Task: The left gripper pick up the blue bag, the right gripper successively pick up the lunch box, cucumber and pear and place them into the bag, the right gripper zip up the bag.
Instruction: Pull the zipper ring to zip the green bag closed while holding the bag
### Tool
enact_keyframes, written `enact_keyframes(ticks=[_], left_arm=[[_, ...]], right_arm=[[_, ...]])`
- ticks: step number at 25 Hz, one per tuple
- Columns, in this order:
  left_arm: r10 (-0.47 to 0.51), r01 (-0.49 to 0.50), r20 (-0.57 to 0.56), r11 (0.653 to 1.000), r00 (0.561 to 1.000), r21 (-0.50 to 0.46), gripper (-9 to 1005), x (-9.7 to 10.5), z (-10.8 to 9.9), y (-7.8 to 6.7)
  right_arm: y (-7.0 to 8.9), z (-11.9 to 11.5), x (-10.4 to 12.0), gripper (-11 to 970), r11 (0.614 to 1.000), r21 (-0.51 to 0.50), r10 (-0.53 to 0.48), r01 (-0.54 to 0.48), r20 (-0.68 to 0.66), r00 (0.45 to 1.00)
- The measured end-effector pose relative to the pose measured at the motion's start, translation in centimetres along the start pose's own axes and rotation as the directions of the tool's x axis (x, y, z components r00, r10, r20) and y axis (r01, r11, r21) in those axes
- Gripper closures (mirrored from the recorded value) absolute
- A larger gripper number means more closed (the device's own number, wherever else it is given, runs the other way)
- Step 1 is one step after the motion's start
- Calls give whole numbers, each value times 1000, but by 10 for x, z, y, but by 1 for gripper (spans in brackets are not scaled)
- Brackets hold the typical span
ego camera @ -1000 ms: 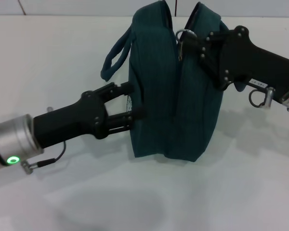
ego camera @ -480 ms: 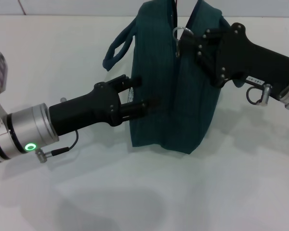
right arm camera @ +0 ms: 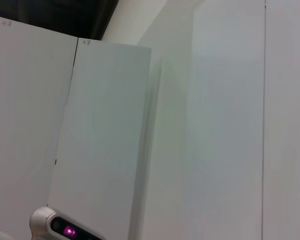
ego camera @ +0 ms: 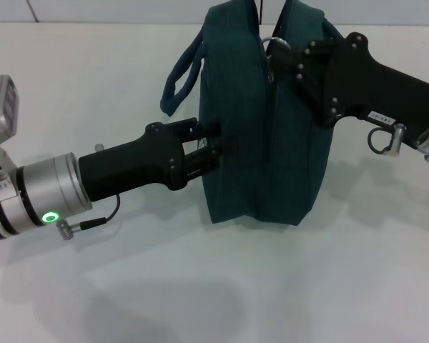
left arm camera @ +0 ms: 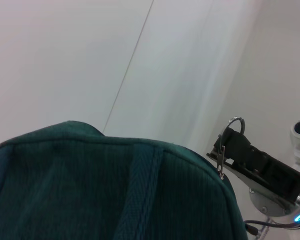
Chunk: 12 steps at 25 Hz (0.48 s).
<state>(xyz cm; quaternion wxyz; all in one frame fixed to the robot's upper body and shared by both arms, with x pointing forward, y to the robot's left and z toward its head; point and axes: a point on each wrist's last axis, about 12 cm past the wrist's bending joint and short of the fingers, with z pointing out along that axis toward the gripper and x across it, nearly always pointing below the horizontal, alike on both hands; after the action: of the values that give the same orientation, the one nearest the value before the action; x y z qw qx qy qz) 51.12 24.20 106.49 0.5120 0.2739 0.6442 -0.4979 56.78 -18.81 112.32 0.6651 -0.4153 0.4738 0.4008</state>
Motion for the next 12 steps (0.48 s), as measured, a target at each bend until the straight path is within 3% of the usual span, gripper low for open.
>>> enact_keyframes(ticks=[4, 12], left_arm=[[0, 0, 3, 1000, 1000, -1, 594, 0, 1, 0], [-1, 1, 0, 1000, 1000, 1, 791, 0, 1, 0]], right_arm=[[0, -1, 0, 955, 1000, 7, 4, -4, 3, 1000], [0, -1, 0, 955, 1000, 8, 4, -4, 3, 1000]])
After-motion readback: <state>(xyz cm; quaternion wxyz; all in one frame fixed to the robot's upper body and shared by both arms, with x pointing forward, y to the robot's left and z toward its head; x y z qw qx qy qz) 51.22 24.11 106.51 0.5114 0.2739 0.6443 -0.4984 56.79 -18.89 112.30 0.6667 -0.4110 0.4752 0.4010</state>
